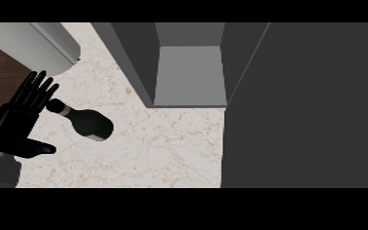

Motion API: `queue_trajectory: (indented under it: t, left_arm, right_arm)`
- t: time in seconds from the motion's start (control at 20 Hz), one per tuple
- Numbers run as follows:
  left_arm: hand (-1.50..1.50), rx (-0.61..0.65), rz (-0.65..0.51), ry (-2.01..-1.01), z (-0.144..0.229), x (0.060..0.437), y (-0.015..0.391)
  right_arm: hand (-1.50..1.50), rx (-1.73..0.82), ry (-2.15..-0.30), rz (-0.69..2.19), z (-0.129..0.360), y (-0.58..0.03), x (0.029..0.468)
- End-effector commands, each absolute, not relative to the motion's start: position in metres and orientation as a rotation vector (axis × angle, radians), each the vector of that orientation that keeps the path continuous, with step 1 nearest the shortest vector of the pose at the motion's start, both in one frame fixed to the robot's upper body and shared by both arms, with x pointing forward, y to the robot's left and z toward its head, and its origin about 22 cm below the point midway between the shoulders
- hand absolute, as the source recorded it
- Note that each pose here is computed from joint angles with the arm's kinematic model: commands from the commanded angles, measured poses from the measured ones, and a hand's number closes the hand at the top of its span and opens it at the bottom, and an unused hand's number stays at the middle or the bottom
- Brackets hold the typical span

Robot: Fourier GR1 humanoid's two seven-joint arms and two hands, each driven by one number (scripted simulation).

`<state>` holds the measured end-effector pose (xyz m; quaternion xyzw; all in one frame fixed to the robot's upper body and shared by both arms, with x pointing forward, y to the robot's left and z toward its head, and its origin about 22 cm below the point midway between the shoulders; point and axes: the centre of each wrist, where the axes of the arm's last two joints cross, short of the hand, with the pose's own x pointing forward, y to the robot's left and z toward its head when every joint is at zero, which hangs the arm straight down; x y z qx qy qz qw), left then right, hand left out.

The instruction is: Pick up the wine, place it into the cabinet and close the cabinet

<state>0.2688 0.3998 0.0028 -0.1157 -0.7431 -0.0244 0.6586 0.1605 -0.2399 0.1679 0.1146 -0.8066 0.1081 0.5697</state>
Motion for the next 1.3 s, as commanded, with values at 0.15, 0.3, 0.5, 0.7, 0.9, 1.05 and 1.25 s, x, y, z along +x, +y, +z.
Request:
queue_trajectory:
  t: [0.15, 0.3, 0.5, 0.7, 0.9, 1.05, 1.25]
  left_arm:
    - [-1.50, -0.268, -0.075, -1.618, -0.019, 0.280, 0.413]
    - [-1.50, -0.252, -0.075, -1.659, -0.037, 0.281, 0.402]
    - [-1.50, -0.270, -0.087, -1.614, -0.065, 0.277, 0.381]
    - [-1.50, -0.278, -0.069, -1.592, -0.071, 0.267, 0.403]
    - [-1.50, -0.297, -0.079, -1.588, -0.077, 0.290, 0.386]
    - [-1.50, -0.287, -0.087, -1.573, -0.086, 0.280, 0.386]
    - [-1.50, -0.291, -0.076, -1.574, -0.100, 0.266, 0.398]
  right_arm:
    - [-1.50, 0.266, -1.901, 0.251, 0.167, -0.242, 0.156]
    - [-1.50, 0.269, -1.902, 0.272, 0.159, -0.246, 0.167]
    - [-1.50, 0.276, -1.910, 0.246, 0.178, -0.236, 0.165]
    - [-1.50, 0.266, -1.907, 0.232, 0.167, -0.227, 0.162]
    - [-1.50, 0.278, -1.904, 0.250, 0.172, -0.239, 0.166]
    - [-1.50, 0.253, -1.903, 0.258, 0.177, -0.229, 0.163]
    - [-1.50, 0.279, -1.903, 0.271, 0.167, -0.238, 0.165]
